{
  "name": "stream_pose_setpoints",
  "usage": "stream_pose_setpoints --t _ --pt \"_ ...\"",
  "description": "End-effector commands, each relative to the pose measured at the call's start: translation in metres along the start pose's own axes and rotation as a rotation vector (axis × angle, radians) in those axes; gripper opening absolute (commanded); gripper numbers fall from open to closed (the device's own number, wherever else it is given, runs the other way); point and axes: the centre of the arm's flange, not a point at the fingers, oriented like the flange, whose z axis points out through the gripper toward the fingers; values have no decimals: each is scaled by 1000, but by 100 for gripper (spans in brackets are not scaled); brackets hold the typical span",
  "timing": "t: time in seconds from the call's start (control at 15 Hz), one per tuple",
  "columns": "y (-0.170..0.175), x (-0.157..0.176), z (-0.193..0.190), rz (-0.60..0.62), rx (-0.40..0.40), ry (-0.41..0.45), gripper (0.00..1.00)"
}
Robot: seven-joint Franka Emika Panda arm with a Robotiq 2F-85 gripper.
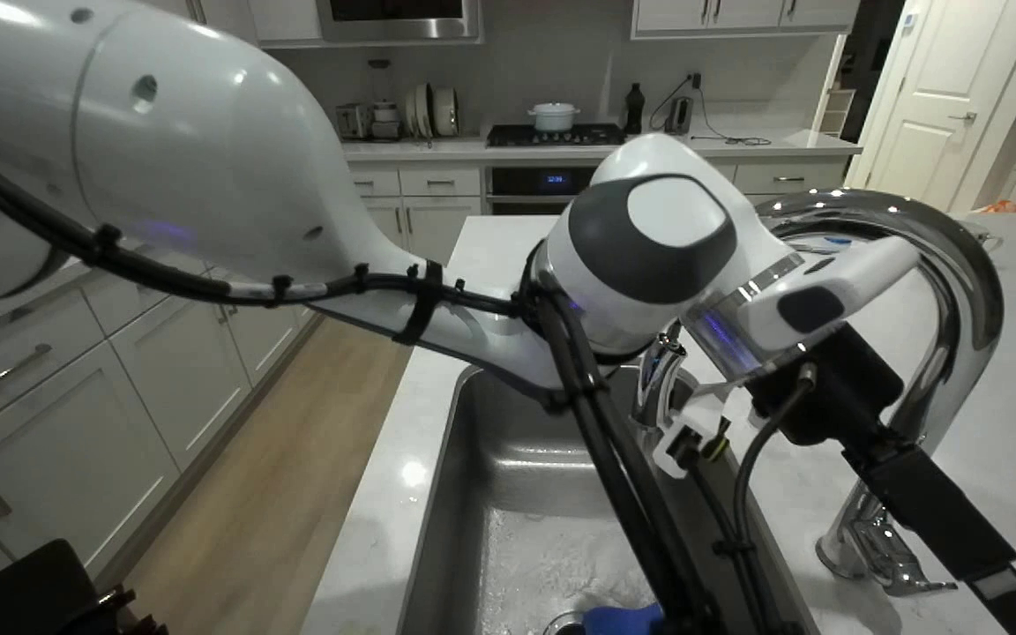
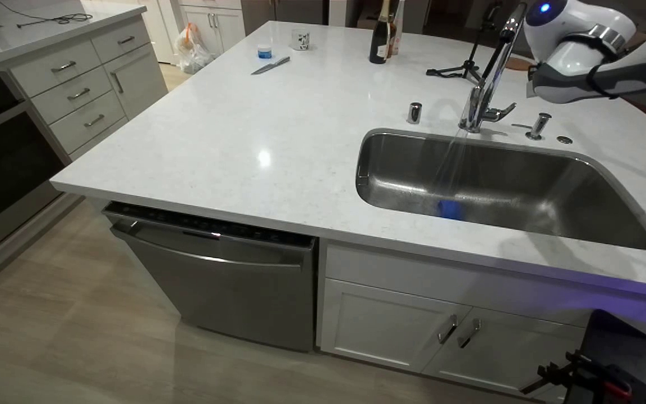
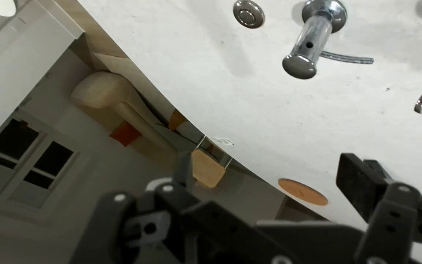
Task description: Open the faucet
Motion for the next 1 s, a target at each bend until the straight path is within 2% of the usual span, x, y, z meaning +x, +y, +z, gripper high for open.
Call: stream_pose_setpoints --t 0.0,0.13,0.33,0.4,0.93 --pt "32 11 -31 -79 -16 -115 100" --pt "45 14 -39 -128 -52 -182 100" --pt "63 10 -50 -201 -53 -285 100" --pt "48 11 -34 -161 -63 -222 100" --pt "46 8 -31 -168 -67 -233 100"
